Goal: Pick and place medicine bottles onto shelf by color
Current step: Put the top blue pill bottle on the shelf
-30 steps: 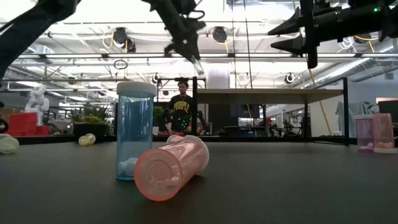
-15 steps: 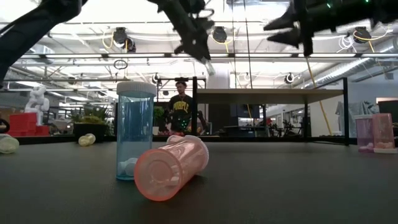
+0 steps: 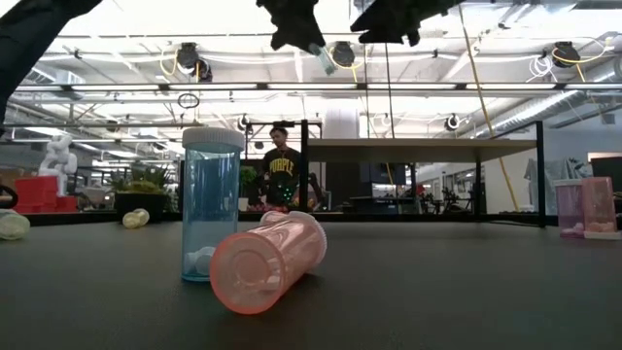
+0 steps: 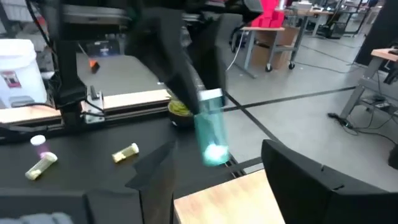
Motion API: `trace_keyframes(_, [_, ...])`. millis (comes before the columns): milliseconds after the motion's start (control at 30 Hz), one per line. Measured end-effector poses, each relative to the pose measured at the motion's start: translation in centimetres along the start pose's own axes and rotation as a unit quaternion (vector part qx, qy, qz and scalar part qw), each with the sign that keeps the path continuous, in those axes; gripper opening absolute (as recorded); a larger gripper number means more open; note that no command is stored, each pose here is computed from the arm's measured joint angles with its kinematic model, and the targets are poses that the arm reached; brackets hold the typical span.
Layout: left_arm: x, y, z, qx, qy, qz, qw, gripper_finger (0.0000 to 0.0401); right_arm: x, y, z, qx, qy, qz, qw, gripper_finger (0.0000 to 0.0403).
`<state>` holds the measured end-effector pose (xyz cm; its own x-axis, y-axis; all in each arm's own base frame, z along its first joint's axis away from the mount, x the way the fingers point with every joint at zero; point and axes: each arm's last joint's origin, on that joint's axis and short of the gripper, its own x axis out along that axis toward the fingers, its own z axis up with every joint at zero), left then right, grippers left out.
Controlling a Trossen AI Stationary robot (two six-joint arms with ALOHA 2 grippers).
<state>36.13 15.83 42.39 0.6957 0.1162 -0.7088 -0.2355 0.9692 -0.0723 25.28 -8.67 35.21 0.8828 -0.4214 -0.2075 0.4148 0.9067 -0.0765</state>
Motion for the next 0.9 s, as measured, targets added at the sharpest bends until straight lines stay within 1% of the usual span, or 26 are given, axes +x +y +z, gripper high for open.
trace_keyframes(133, [-0.7, -1.0, 0.0, 0.003, 0.000, -0.004, 1.000, 0.0126, 0.1, 0.0, 0.3, 0.018, -0.009, 0.000, 1.000, 0.0237])
trace_keyframes(300, [-0.8, -1.2, 0.0, 0.003, 0.000, 0.012, 1.000, 0.0126, -0.4, 0.1, 0.3, 0.027, 0.001, 0.004, 1.000, 0.0232])
trace_keyframes(367, [-0.7, -1.2, -0.1, -0.001, 0.003, 0.012, 1.000, 0.0126, -0.4, 0.1, 0.2, 0.037, 0.005, 0.018, 0.999, 0.0232])
trace_keyframes(533, [-0.7, -1.2, -0.1, -0.003, 0.007, 0.012, 1.000, 0.0126, -0.3, 0.9, -0.7, 0.052, 0.027, 0.042, 0.997, 0.0233])
trace_keyframes(733, [-0.7, -1.2, -0.1, 0.000, 0.005, 0.011, 1.000, 0.0126, -0.2, 1.3, -1.5, 0.050, 0.036, 0.045, 0.997, 0.0233])
trace_keyframes(900, [-0.7, -1.4, 0.1, 0.004, -0.003, 0.001, 1.000, 0.0126, 0.2, 1.4, -2.3, 0.048, 0.050, 0.044, 0.997, 0.0233])
